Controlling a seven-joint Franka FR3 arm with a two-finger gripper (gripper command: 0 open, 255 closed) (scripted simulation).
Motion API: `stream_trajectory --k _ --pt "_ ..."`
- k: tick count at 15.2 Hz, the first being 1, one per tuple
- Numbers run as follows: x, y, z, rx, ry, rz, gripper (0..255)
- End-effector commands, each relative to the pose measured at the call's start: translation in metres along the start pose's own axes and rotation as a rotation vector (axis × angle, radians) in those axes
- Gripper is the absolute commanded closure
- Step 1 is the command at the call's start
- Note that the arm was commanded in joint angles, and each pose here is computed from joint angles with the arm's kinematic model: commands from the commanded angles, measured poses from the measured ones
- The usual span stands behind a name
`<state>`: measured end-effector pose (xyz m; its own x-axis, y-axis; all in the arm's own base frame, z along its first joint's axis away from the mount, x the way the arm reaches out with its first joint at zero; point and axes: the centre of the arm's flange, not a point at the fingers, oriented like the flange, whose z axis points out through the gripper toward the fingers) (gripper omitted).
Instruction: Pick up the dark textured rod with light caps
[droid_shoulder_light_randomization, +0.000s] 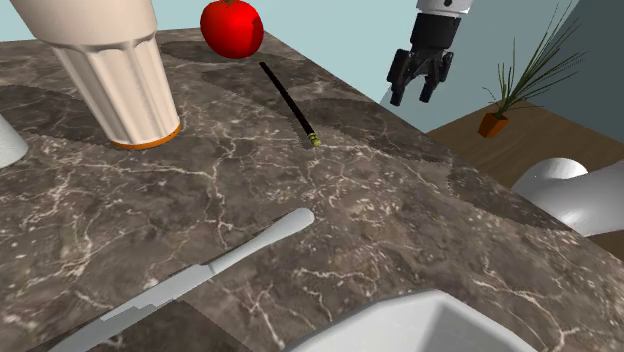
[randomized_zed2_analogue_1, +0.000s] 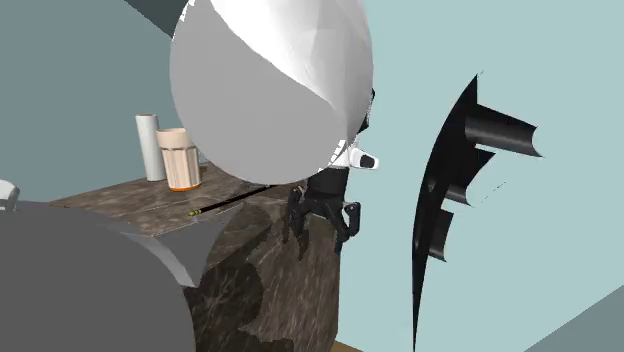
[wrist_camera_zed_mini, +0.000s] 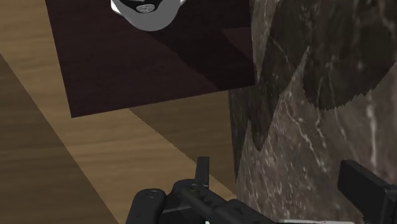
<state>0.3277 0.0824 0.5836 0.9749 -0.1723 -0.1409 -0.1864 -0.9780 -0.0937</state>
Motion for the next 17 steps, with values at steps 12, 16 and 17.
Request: stream_trajectory --k 12,16,17 --pt "0.024 -0.173 -0.035 -0.032 -0.003 0.069 0" --pt "0.034 -0.225 -0.044 -0.042 -0.004 0.090 0" --pt "0.037 -0.238 -0.046 -0.044 -0.004 0.095 0"
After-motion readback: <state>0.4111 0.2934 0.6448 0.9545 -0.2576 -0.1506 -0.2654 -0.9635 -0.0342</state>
